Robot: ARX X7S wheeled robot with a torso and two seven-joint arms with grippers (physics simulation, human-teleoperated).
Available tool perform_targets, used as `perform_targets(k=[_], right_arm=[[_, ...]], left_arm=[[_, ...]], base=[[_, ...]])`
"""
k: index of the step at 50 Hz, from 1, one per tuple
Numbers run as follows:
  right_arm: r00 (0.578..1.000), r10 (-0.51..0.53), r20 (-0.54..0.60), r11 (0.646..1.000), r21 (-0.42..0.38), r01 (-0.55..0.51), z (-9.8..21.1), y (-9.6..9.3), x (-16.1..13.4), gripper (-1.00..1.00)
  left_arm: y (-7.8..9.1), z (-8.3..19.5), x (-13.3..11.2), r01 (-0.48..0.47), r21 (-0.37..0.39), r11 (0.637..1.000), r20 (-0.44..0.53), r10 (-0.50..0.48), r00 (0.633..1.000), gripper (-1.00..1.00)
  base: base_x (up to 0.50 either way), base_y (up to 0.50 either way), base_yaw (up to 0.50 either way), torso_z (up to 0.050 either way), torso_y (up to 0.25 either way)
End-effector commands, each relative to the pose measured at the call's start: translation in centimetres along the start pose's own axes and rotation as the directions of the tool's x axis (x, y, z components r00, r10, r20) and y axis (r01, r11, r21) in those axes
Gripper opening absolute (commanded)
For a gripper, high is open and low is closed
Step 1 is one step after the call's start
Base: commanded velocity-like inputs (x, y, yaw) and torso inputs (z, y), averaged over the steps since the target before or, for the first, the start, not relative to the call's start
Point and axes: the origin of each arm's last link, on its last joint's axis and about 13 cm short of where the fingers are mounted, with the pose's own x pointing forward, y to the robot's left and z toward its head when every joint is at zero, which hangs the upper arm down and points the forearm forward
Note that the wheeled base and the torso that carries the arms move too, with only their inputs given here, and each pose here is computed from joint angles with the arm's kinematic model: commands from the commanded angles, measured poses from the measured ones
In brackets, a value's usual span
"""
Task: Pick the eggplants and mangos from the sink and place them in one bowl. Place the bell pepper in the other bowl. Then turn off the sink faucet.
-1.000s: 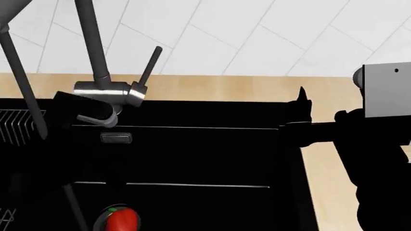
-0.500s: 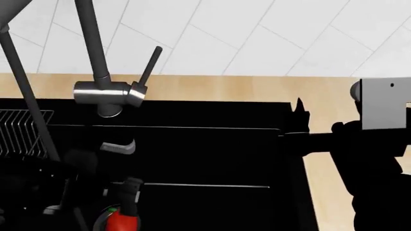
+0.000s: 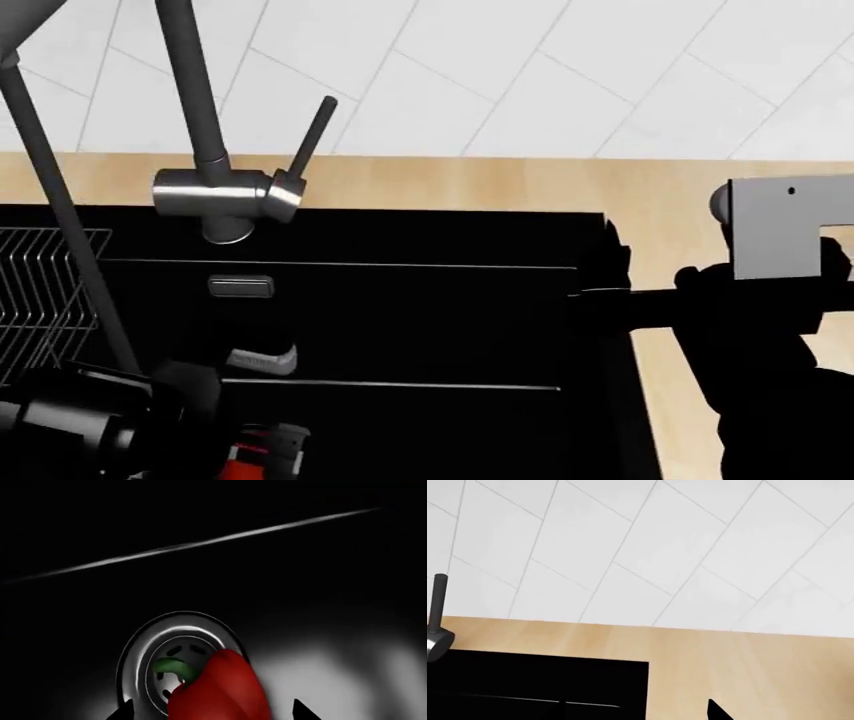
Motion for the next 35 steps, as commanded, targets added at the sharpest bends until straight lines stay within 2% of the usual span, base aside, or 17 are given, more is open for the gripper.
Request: perform_targets(k=[1, 20, 21, 35], right_arm=[[1.0, 0.006, -0.01, 1.0, 0.007, -0.006, -0.6, 0.0, 0.1, 1.0], [1.0, 0.003, -0.015, 1.0, 0.017, -0.003, -1.0, -0.2, 0.1, 1.0], [1.0, 0.003, -0.016, 1.0, 0.018, -0.003, -1.0, -0.2, 0.1, 1.0], [1.0, 0.008, -0.012, 1.0, 0.009, -0.008, -0.3, -0.2, 0.3, 1.0]], left_arm=[[-0.6, -1.1, 0.8, 0.05, -0.014, 0.999, -0.027, -0.05, 0.998, 1.0], [-1.2, -1.8, 1.2, 0.053, -0.02, 0.998, -0.05, -0.054, 0.997, 1.0], [-1.1, -1.8, 1.2, 0.05, -0.019, 0.999, -0.047, -0.051, 0.998, -1.0], [-0.6, -0.5, 0.7, 0.013, 0.0, 1.0, 0.019, -0.013, 1.0, -1.0]], base=[[0.0, 0.0, 0.0, 0.0, 0.0], [0.0, 0.0, 0.0, 0.0, 0.0], [0.0, 0.0, 0.0, 0.0, 0.0], [0.0, 0.0, 0.0, 0.0, 0.0]])
